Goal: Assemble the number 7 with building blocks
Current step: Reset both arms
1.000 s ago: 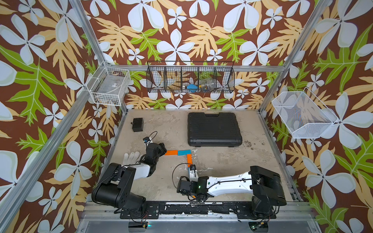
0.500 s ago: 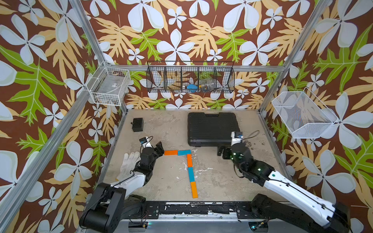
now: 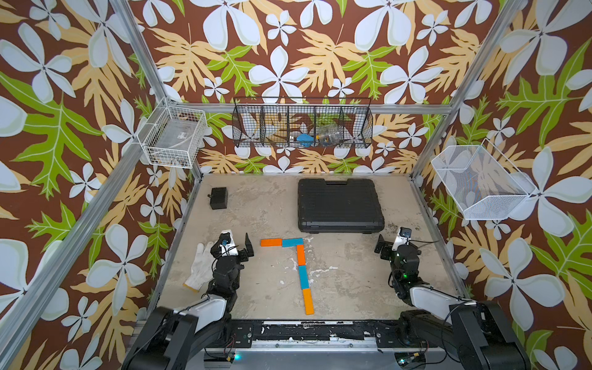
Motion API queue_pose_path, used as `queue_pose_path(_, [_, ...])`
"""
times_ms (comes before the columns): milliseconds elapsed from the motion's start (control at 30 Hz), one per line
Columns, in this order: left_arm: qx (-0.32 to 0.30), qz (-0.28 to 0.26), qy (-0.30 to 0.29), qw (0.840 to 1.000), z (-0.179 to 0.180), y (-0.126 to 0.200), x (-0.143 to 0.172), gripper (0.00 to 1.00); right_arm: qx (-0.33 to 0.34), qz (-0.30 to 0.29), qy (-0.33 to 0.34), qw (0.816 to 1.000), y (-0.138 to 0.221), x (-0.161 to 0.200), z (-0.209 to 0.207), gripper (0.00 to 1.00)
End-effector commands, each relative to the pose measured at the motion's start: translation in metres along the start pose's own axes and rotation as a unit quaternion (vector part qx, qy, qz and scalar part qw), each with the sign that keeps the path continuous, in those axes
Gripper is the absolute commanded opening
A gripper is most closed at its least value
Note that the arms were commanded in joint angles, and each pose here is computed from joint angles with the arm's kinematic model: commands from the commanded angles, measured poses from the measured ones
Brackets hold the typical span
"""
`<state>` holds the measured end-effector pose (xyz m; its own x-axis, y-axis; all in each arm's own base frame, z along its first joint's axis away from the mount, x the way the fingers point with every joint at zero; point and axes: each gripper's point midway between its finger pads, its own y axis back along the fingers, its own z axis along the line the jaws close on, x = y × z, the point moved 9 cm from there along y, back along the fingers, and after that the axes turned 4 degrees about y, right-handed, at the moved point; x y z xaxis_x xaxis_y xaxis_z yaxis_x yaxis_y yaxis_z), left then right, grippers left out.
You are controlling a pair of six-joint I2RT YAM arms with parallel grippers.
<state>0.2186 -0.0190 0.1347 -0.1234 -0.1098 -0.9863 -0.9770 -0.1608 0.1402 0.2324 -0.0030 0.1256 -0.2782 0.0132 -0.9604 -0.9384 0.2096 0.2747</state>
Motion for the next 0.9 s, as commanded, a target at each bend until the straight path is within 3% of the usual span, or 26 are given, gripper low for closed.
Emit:
queue_pose_path(0, [0.054, -0.067, -0.025, 0.996, -0.014, -0.012, -0.025, 1.00, -0.022, -0.091, -0.009, 0.996, 0.001, -0.031, 0.004, 1.00])
queue_pose_path(33, [0.043, -0.063, -0.028, 0.997, -0.013, -0.017, -0.020, 1.00, -0.041, -0.091, 0.003, 0.995, -0.001, -0.032, 0.008, 1.00])
queue_pose_path(133, [-0.004, -0.079, 0.037, 0.996, 0.010, -0.027, -0.016, 1.00, -0.084, -0.087, 0.031, 0.992, -0.004, -0.034, 0.016, 1.00])
queue_pose_path(167, [0.002, -0.040, 0.041, 0.998, 0.012, -0.033, -0.013, 1.00, -0.100, -0.092, 0.036, 0.990, -0.004, -0.034, 0.019, 1.00])
queue_pose_path(233, [0.030, -0.054, 0.026, 0.998, 0.007, -0.036, -0.016, 1.00, -0.136, -0.088, 0.055, 0.985, -0.006, -0.035, 0.028, 1.00])
queue_pose_path(333, [0.082, -0.032, 0.002, 0.996, -0.002, -0.036, -0.013, 1.00, -0.116, -0.108, 0.070, 0.985, 0.006, -0.032, 0.031, 1.00])
queue_pose_path(467, [0.081, -0.031, 0.003, 0.996, -0.002, -0.037, -0.013, 1.00, -0.045, -0.137, 0.054, 0.988, 0.009, -0.032, 0.010, 1.00])
queue_pose_path(567, [0.076, -0.029, 0.006, 0.997, -0.002, -0.040, -0.014, 1.00, -0.069, -0.128, 0.085, 0.986, -0.012, -0.020, 0.019, 1.00])
queue_pose_path(633, [0.074, -0.028, 0.006, 0.997, -0.002, -0.041, -0.014, 1.00, -0.040, -0.147, 0.071, 0.986, -0.009, -0.020, 0.015, 1.00])
queue_pose_path(733, [0.068, -0.022, 0.007, 0.997, -0.002, -0.044, -0.013, 1.00, -0.043, -0.112, 0.062, 0.991, -0.012, -0.022, 0.012, 1.00])
queue_pose_path(867, [0.068, -0.021, 0.007, 0.997, -0.002, -0.044, -0.013, 1.00, -0.049, -0.116, 0.069, 0.990, -0.024, -0.021, 0.016, 1.00])
